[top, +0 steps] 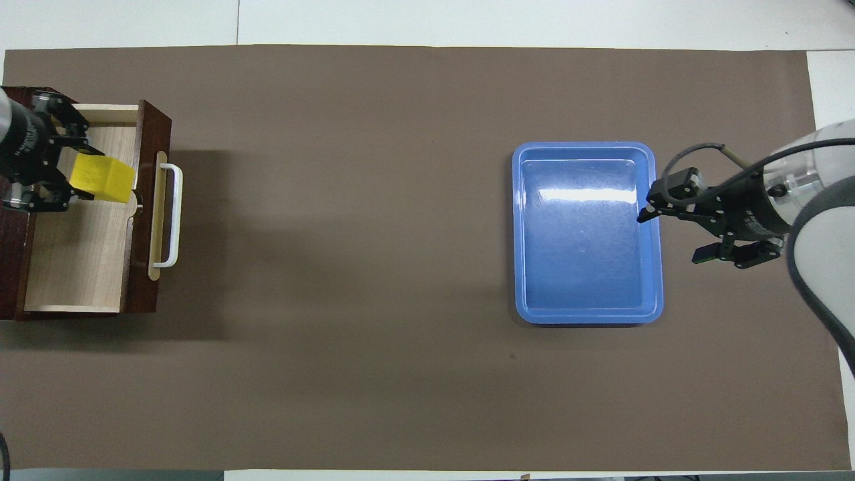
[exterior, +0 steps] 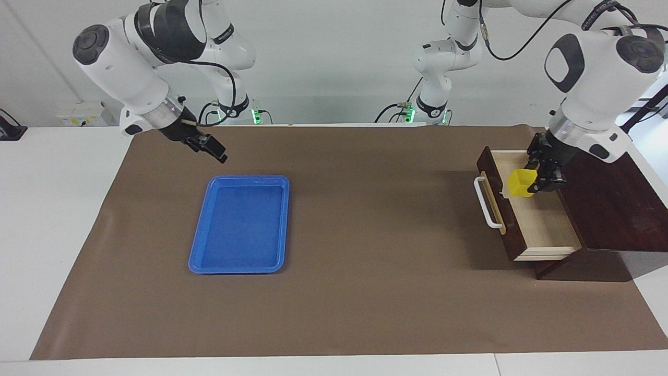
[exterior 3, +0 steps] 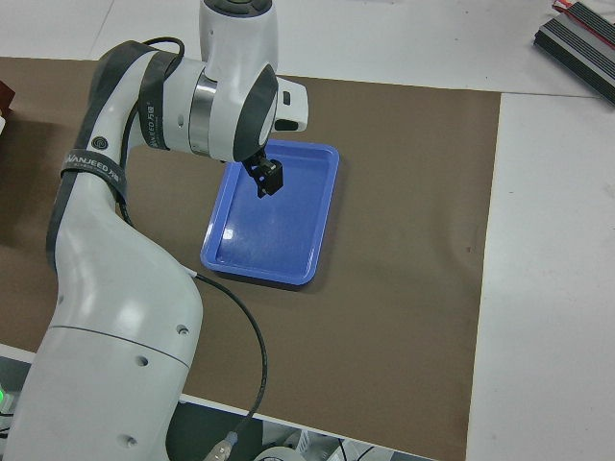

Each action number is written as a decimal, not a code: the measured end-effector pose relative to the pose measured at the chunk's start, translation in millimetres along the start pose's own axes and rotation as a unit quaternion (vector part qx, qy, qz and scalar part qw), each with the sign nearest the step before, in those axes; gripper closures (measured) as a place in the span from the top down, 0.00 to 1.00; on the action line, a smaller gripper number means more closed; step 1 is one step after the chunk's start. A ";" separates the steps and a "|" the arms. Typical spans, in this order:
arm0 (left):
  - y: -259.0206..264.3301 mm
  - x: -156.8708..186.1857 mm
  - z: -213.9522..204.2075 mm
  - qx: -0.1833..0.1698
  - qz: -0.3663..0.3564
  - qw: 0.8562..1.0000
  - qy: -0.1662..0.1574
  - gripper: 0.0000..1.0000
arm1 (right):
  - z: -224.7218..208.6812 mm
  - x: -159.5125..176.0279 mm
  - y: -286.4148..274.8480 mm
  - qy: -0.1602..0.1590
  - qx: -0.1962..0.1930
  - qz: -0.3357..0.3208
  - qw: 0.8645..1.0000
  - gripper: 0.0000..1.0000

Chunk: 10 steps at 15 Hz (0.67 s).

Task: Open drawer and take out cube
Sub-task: 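Lift the cube with the left gripper while the right gripper approaches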

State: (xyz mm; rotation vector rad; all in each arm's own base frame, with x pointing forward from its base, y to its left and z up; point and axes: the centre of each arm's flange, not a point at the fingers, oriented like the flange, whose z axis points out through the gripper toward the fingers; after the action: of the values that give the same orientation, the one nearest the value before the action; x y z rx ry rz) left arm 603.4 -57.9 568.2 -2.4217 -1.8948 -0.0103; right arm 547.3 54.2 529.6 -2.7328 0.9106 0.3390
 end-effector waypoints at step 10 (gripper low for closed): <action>-3.0 -199.2 0.0 -0.007 -0.045 0.999 0.012 0.55 | 99.0 -30.5 -100.1 -0.130 0.140 0.167 0.967 1.00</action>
State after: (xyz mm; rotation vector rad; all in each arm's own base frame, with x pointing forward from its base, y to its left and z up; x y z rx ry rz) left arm 552.4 -250.3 559.1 -2.3316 -1.9980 -0.0566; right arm 570.6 178.3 460.4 -2.2130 1.2368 0.5673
